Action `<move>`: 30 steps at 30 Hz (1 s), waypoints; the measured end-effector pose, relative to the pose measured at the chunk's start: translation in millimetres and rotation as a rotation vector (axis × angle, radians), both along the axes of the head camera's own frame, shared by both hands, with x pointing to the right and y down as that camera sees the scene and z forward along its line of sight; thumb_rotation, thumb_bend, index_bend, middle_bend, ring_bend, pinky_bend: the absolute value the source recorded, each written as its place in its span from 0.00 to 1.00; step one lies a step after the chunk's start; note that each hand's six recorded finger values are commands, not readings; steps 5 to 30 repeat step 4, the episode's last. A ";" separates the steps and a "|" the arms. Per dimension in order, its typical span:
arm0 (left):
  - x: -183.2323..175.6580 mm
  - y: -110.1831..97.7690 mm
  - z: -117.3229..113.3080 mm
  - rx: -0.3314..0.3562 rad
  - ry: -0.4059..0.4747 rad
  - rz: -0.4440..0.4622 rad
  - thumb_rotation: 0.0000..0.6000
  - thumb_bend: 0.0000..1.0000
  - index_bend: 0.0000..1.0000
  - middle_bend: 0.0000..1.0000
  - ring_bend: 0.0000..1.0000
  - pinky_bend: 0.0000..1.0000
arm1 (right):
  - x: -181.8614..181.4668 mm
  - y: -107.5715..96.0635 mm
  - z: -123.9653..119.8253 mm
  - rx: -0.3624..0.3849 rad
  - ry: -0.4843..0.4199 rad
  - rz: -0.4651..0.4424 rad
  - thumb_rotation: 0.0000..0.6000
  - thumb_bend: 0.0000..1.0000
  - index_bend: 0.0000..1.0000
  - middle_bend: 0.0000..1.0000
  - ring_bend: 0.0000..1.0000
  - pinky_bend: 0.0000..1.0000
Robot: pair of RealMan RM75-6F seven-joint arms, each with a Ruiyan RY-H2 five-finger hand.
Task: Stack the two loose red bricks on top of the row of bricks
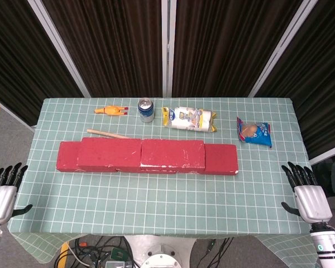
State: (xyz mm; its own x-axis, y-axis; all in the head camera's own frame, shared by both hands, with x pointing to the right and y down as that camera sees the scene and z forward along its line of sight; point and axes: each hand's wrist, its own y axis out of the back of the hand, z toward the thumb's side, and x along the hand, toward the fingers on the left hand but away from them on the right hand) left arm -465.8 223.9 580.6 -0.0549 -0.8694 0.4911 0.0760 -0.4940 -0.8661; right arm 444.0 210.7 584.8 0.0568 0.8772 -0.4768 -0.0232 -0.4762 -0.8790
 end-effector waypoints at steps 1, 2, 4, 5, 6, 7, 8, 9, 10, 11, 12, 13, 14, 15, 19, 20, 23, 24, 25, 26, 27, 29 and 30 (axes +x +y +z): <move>0.3 1.3 -0.1 0.009 0.000 0.001 1.00 0.00 0.01 0.00 0.00 0.00 | 1.6 4.0 0.4 0.005 -0.001 0.002 1.00 0.07 0.00 0.00 0.00 0.00; 0.7 3.0 0.4 0.014 0.002 0.002 1.00 0.00 0.01 0.00 0.00 0.00 | 2.4 6.5 0.7 0.007 -0.005 0.003 1.00 0.07 0.00 0.00 0.00 0.00; 0.8 6.1 1.9 0.022 0.009 0.000 1.00 0.00 0.01 0.00 0.00 0.00 | 3.3 10.3 1.0 0.012 -0.014 0.005 1.00 0.07 0.00 0.00 0.00 0.00; 0.8 6.1 1.9 0.022 0.009 0.000 1.00 0.00 0.01 0.00 0.00 0.00 | 3.3 10.3 1.0 0.012 -0.014 0.005 1.00 0.07 0.00 0.00 0.00 0.00; 0.8 6.1 1.9 0.022 0.009 0.000 1.00 0.00 0.01 0.00 0.00 0.00 | 3.3 10.3 1.0 0.012 -0.014 0.005 1.00 0.07 0.00 0.00 0.00 0.00; 0.8 6.1 1.9 0.022 0.009 0.000 1.00 0.00 0.01 0.00 0.00 0.00 | 3.3 10.3 1.0 0.012 -0.014 0.005 1.00 0.07 0.00 0.00 0.00 0.00; 0.8 6.1 1.9 0.022 0.009 0.000 1.00 0.00 0.01 0.00 0.00 0.00 | 3.3 10.3 1.0 0.012 -0.014 0.005 1.00 0.07 0.00 0.00 0.00 0.00; 0.8 6.1 1.9 0.022 0.009 0.000 1.00 0.00 0.01 0.00 0.00 0.00 | 3.3 10.3 1.0 0.012 -0.014 0.005 1.00 0.07 0.00 0.00 0.00 0.00; 0.8 6.1 1.9 0.022 0.009 0.000 1.00 0.00 0.01 0.00 0.00 0.00 | 3.3 10.3 1.0 0.012 -0.014 0.005 1.00 0.07 0.00 0.00 0.00 0.00; 0.8 6.1 1.9 0.022 0.009 0.000 1.00 0.00 0.01 0.00 0.00 0.00 | 3.3 10.3 1.0 0.012 -0.014 0.005 1.00 0.07 0.00 0.00 0.00 0.00; 0.8 6.1 1.9 0.022 0.009 0.000 1.00 0.00 0.01 0.00 0.00 0.00 | 3.3 10.3 1.0 0.012 -0.014 0.005 1.00 0.07 0.00 0.00 0.00 0.00; 0.8 6.1 1.9 0.022 0.009 0.000 1.00 0.00 0.01 0.00 0.00 0.00 | 3.3 10.3 1.0 0.012 -0.014 0.005 1.00 0.07 0.00 0.00 0.00 0.00; 0.8 6.1 1.9 0.022 0.009 0.000 1.00 0.00 0.01 0.00 0.00 0.00 | 3.3 10.3 1.0 0.012 -0.014 0.005 1.00 0.07 0.00 0.00 0.00 0.00; 0.8 6.1 1.9 0.022 0.009 0.000 1.00 0.00 0.01 0.00 0.00 0.00 | 3.3 10.3 1.0 0.012 -0.014 0.005 1.00 0.07 0.00 0.00 0.00 0.00; 0.8 6.1 1.9 0.022 0.009 0.000 1.00 0.00 0.01 0.00 0.00 0.00 | 3.3 10.3 1.0 0.012 -0.014 0.005 1.00 0.07 0.00 0.00 0.00 0.00; 0.8 6.1 1.9 0.022 0.009 0.000 1.00 0.00 0.01 0.00 0.00 0.00 | 3.3 10.3 1.0 0.012 -0.014 0.005 1.00 0.07 0.00 0.00 0.00 0.00; 0.8 6.1 1.9 0.022 0.009 0.000 1.00 0.00 0.01 0.00 0.00 0.00 | 3.3 10.3 1.0 0.012 -0.014 0.005 1.00 0.07 0.00 0.00 0.00 0.00; 0.8 6.1 1.9 0.022 0.009 0.000 1.00 0.00 0.01 0.00 0.00 0.00 | 3.3 10.3 1.0 0.012 -0.014 0.005 1.00 0.07 0.00 0.00 0.00 0.00; 0.8 6.1 1.9 0.022 0.009 0.000 1.00 0.00 0.01 0.00 0.00 0.00 | 3.3 10.3 1.0 0.012 -0.014 0.005 1.00 0.07 0.00 0.00 0.00 0.00; 0.8 6.1 1.9 0.022 0.009 0.000 1.00 0.00 0.01 0.00 0.00 0.00 | 3.3 10.3 1.0 0.012 -0.014 0.005 1.00 0.07 0.00 0.00 0.00 0.00; 0.8 6.1 1.9 0.022 0.009 0.000 1.00 0.00 0.01 0.00 0.00 0.00 | 3.3 10.3 1.0 0.012 -0.014 0.005 1.00 0.07 0.00 0.00 0.00 0.00; 0.8 6.1 1.9 0.022 0.009 0.000 1.00 0.00 0.01 0.00 0.00 0.00 | 3.3 10.3 1.0 0.012 -0.014 0.005 1.00 0.07 0.00 0.00 0.00 0.00; 0.8 6.1 1.9 0.022 0.009 0.000 1.00 0.00 0.01 0.00 0.00 0.00 | 3.3 10.3 1.0 0.012 -0.014 0.005 1.00 0.07 0.00 0.00 0.00 0.00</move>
